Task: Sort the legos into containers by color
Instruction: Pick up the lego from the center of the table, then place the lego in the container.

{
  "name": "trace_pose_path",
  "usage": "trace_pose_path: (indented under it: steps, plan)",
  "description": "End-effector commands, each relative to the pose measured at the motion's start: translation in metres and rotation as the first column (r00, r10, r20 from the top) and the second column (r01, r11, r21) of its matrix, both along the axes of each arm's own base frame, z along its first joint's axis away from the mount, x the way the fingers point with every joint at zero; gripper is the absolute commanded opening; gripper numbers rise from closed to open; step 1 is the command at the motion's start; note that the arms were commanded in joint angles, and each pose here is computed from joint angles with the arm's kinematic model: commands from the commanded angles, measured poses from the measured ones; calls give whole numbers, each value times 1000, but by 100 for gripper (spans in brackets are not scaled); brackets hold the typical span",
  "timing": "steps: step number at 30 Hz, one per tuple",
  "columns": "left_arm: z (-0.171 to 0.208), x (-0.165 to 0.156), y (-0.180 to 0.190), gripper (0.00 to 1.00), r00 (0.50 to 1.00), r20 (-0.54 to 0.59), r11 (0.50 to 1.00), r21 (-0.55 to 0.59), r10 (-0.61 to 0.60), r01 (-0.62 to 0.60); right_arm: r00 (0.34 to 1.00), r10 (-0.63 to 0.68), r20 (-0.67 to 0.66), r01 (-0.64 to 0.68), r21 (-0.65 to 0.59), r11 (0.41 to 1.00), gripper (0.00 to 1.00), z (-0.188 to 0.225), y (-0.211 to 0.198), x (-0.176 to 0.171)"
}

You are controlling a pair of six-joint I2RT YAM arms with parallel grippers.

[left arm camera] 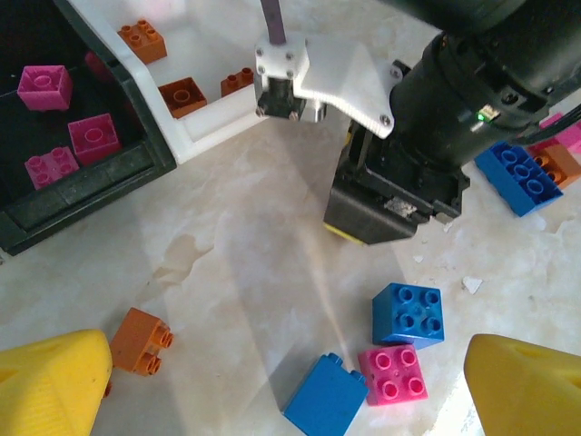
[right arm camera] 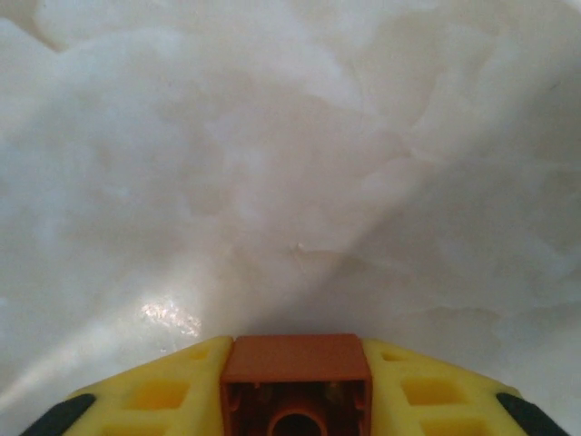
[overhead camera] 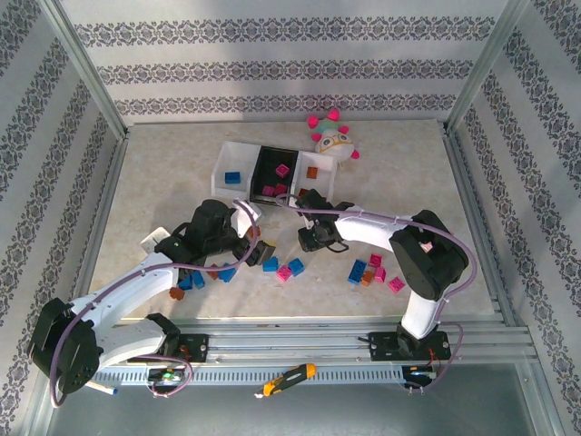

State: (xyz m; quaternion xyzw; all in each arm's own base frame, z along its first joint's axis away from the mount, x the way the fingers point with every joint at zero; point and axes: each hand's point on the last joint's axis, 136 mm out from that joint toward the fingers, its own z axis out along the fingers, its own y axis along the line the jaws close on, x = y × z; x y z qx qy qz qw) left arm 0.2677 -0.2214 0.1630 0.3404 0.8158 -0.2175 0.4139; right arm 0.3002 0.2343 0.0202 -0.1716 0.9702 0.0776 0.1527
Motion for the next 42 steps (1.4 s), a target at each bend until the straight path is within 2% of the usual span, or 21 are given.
trace_pose_path:
  steps: [1,10,19,24,34,35,39,42]
  plan:
    - [9,0,-4,99,997,68,1000,3,-31,31,999,-13,41,13,-1,1000,27,12,1,4]
    - [10,-2,-2,99,997,80,1000,-17,-19,20,985,-34,172,19,86,996,17,75,3,17]
    - [8,-1,-2,99,997,82,999,-41,-2,6,940,-91,330,26,197,980,16,148,9,76]
    - [7,-2,0,99,996,90,999,-48,8,-4,925,-107,365,31,206,978,17,152,12,120]
    - [9,-2,3,99,995,96,998,-63,35,-29,924,-145,353,93,159,983,18,111,6,180]
    - [10,-1,3,99,995,98,997,-68,37,-30,925,-149,350,99,157,983,19,107,4,183]
    - [11,3,3,99,993,101,996,-79,56,-48,923,-156,353,106,157,982,35,108,2,187]
    - [9,5,5,99,994,78,994,-80,82,-75,917,-145,372,88,168,982,56,119,2,186]
